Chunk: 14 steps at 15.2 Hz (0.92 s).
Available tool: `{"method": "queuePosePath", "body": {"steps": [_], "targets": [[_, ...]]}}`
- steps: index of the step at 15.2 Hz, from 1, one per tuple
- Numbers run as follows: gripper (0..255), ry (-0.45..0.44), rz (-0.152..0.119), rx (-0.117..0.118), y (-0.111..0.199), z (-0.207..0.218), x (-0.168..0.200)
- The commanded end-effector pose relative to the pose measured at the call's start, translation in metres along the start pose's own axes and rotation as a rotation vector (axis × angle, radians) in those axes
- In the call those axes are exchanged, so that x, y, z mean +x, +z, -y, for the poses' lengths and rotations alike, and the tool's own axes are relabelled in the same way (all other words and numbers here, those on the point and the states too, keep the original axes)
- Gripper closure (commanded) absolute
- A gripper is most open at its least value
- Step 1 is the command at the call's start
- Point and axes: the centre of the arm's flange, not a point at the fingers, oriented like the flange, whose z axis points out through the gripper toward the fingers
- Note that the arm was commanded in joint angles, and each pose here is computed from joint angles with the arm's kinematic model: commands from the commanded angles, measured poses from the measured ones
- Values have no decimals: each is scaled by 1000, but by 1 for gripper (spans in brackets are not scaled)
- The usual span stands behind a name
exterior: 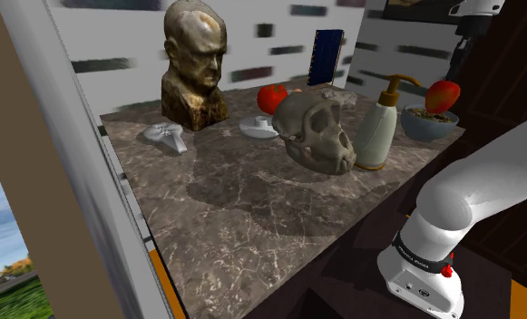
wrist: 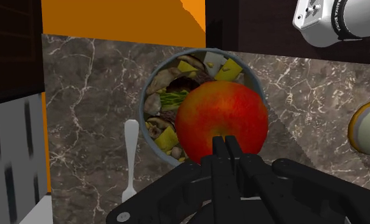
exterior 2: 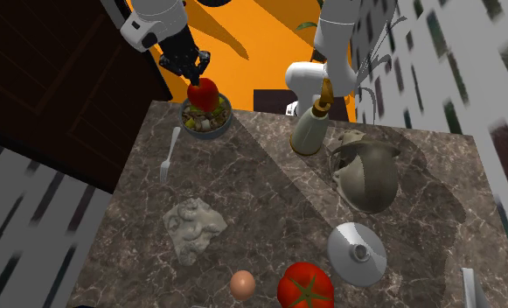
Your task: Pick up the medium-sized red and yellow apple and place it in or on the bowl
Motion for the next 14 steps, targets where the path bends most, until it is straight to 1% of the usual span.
{"method": "queuePosePath", "body": {"steps": [1, 3, 4, 9, 13, 14], "targets": [[255, 0, 2, 2, 1, 0, 0], [255, 0, 2, 2, 1, 0, 0], [0, 0, 2, 2, 1, 0, 0], [0, 0, 2, 2, 1, 0, 0], [0, 0, 2, 2, -49, 0, 0], [0, 0, 2, 2, -49, 0, 0]]}}
